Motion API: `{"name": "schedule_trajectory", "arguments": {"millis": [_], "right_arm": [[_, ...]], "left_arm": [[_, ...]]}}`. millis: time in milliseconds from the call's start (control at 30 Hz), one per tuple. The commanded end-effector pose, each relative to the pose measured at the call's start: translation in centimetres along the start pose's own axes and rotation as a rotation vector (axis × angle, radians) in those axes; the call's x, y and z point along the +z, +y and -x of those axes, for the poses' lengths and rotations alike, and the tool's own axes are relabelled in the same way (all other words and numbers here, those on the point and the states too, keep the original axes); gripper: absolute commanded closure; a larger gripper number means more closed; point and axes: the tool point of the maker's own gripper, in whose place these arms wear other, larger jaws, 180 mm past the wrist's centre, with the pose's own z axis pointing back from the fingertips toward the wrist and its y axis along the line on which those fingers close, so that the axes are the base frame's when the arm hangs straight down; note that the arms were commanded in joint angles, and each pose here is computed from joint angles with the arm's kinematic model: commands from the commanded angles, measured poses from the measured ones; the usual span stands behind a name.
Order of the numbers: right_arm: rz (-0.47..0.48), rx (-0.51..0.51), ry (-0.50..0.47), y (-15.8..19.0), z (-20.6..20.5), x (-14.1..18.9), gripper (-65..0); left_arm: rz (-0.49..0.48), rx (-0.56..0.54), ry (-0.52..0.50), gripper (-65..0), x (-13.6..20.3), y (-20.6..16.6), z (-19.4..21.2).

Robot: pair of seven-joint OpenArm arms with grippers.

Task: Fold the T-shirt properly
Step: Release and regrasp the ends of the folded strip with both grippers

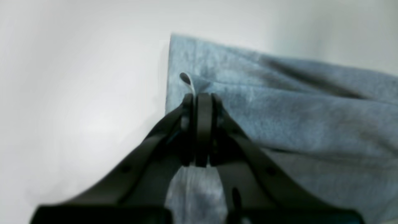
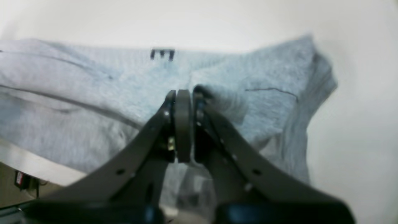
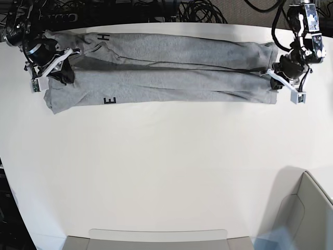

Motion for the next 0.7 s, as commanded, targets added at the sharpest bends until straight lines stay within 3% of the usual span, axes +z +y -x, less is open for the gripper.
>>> {"name": "schedule_trajectory", "arguments": {"millis": [0,433,567,667], "right_arm": [[-0.004,0.012,-0.027,0.0,-0.7,0.4,0.0],[0.091,0.052,0.033,-1.3,1.1,0.3,0.0],[0.091,0.052,0.033,-1.3,1.1,0.3,-13.4],[0.093,0.058,0.034,-1.4,1.1,0.3,-22.4]], "left_arm": [[-0.005,-0.018,-0.042,0.0,0.5,0.2,-1.2],[-0.004,-0.014,-0.021,0.0,0.5,0.3,-0.4],[0.008,-0.041,-0.034,-18.1,1.5,-0.6,-0.3],[0.057,-0.042,-0.052,-21.2,2.3,-2.0,-0.6]]}}
